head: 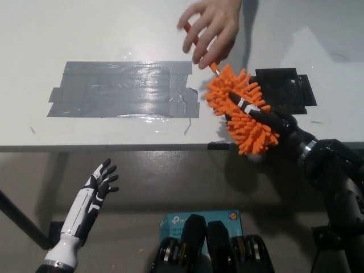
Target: An orange duster is kept infront of the robot in the middle of the table and the robot extends its right arm to grab the duster, picks it up and hands it to a person
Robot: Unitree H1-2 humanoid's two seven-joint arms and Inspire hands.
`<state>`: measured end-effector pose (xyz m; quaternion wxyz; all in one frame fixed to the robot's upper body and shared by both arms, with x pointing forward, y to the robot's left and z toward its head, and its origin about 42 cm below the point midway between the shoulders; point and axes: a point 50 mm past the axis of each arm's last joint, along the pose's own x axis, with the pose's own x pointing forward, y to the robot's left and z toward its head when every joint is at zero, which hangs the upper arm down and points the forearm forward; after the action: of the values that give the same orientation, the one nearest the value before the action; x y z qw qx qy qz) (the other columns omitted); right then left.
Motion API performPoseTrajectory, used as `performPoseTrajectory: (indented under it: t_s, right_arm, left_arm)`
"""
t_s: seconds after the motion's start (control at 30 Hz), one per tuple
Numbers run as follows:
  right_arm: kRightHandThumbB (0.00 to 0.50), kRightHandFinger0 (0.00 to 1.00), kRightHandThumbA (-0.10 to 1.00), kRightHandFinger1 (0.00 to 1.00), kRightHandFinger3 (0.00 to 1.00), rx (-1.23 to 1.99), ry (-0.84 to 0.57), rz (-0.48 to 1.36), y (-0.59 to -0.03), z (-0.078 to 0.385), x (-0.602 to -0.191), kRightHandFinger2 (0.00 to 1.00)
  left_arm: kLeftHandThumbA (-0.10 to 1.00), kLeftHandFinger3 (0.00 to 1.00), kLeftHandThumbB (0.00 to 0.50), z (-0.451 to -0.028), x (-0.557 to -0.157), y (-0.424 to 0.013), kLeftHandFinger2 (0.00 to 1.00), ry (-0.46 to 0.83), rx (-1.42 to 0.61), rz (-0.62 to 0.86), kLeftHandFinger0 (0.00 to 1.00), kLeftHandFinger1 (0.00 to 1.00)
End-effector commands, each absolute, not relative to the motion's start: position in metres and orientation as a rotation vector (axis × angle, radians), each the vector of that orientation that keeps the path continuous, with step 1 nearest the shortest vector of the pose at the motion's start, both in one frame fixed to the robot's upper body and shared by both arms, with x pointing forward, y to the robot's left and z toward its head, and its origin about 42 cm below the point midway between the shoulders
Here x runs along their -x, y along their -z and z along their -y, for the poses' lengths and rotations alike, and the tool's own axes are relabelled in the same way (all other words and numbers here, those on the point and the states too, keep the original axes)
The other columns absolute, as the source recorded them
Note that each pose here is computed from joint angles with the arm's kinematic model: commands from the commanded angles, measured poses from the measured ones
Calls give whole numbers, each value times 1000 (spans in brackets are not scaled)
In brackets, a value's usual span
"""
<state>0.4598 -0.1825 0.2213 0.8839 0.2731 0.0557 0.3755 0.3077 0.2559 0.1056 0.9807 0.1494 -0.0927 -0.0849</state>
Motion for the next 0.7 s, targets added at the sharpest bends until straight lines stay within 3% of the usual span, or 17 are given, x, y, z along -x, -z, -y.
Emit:
performPoseTrajectory:
  t_s: [0.0, 0.37, 0.4, 0.47, 0.5, 0.53, 0.57, 0.6, 0.67]
  right_arm:
    - [129, 0, -100, 264, 921, -615, -820, -56, -242, 178, -460, 704]
    - [140, 0, -100, 269, 938, -619, -814, -50, -247, 180, -462, 712]
    - [141, 0, -100, 301, 1000, -621, -813, -49, -247, 180, -461, 743]
    - [133, 35, -100, 390, 1000, -626, -818, -49, -247, 180, -461, 811]
    - [227, 430, 100, 820, 1000, -654, -848, -58, -246, 180, -460, 1000]
    - [249, 1000, 299, 1000, 1000, -651, -874, -54, -246, 180, -458, 1000]
    - [249, 1000, 299, 1000, 1000, -647, -879, -53, -247, 181, -457, 1000]
    - [307, 1000, 328, 1000, 1000, -660, -879, -50, -246, 181, -456, 1000]
    - [473, 1000, 400, 1000, 1000, -705, -867, -36, -243, 180, -453, 1000]
  left_arm:
    - [964, 1000, 112, -261, -311, -118, 970, 174, -314, 253, 818, 899]
    - [948, 1000, 122, -261, -315, -123, 971, 178, -312, 259, 814, 899]
    - [943, 1000, 117, -261, -315, -123, 970, 178, -312, 261, 811, 898]
    - [941, 1000, 118, -261, -315, -124, 969, 179, -313, 262, 810, 898]
    - [941, 1000, 120, -261, -315, -124, 969, 178, -315, 260, 811, 899]
    - [940, 1000, 127, -261, -316, -124, 971, 178, -314, 259, 815, 901]
    - [940, 1000, 127, -261, -316, -124, 971, 178, -314, 259, 815, 901]
    - [939, 1000, 126, -261, -316, -124, 971, 178, -313, 260, 815, 901]
    - [937, 1000, 125, -261, -316, -124, 972, 178, -313, 263, 813, 900]
